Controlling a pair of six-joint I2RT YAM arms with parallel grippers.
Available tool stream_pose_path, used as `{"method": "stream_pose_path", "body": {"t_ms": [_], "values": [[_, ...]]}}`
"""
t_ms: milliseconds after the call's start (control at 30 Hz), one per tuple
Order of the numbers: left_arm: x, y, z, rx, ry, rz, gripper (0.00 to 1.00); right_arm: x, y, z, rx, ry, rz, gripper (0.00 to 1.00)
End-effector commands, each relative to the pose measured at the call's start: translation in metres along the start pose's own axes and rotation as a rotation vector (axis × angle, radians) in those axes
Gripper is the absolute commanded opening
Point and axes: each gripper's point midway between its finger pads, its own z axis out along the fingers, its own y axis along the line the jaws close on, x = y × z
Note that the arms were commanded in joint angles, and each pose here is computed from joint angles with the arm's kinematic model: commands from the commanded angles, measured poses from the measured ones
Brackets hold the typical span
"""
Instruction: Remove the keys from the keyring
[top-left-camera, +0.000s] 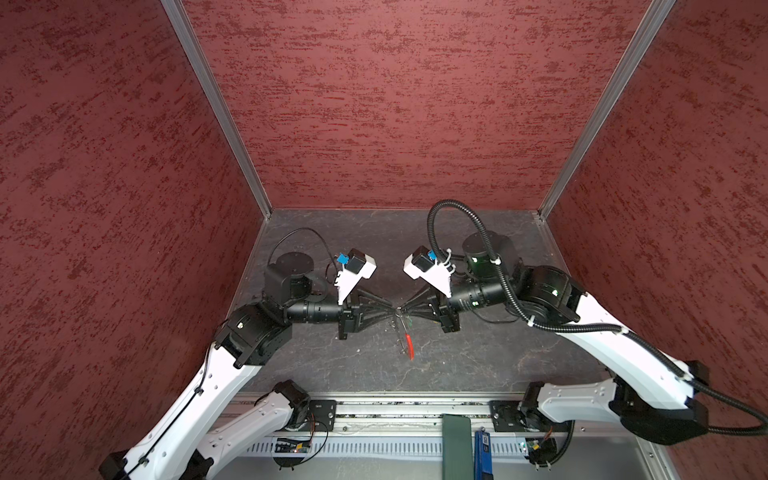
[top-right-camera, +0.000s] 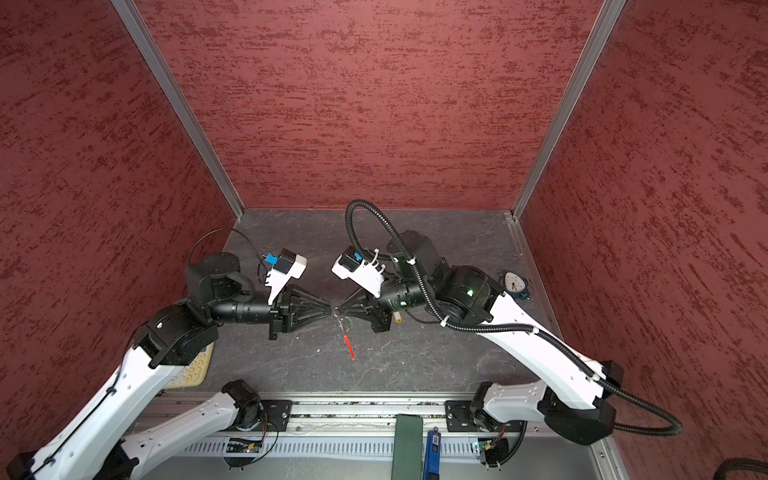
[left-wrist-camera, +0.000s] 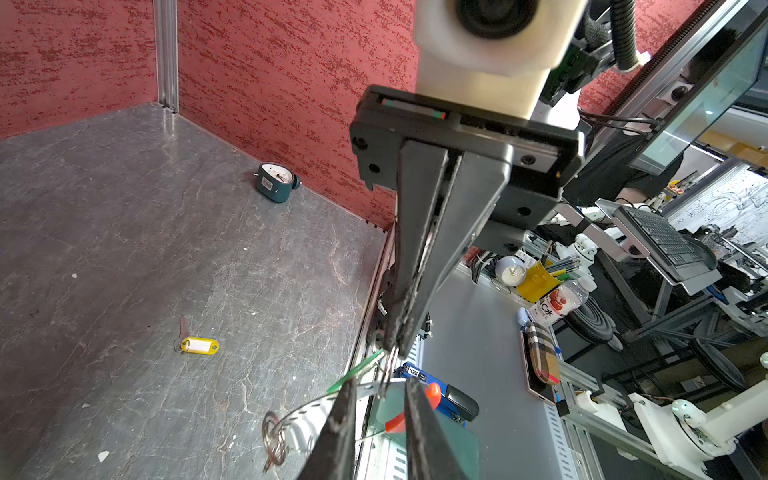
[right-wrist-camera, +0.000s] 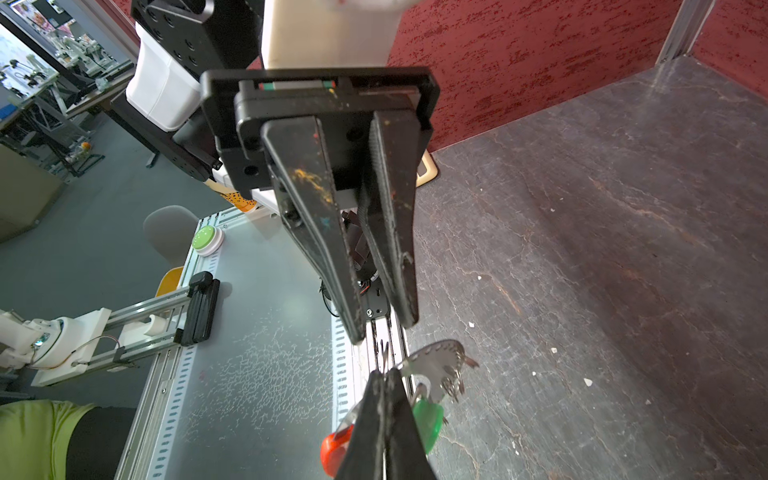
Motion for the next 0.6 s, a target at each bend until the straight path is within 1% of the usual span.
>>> {"method": "stream_pose_path", "body": {"t_ms": [0,100,267,567], "values": [[-0.006,-0.011,-0.002,0.049,-0.004,0.032,0.21,-0.013,0.011,-0.005,-0.032,-0.036,-0.059,0.0],[-0.005,-0.017,-0.002,0.085,-0.003,0.037,0.15,-0.013,0.005,-0.004,-0.006,-0.042,-0.058,0.0],[-0.002,-0.02,0.0,0.11,0.009,0.032,0.11,-0.014,0.0,-0.002,0.022,-0.054,-0.056,0.0],[-0.002,-0.023,0.001,0.136,0.012,0.033,0.12,-0.01,-0.008,0.004,0.041,-0.04,-0.043,0.0]]}}
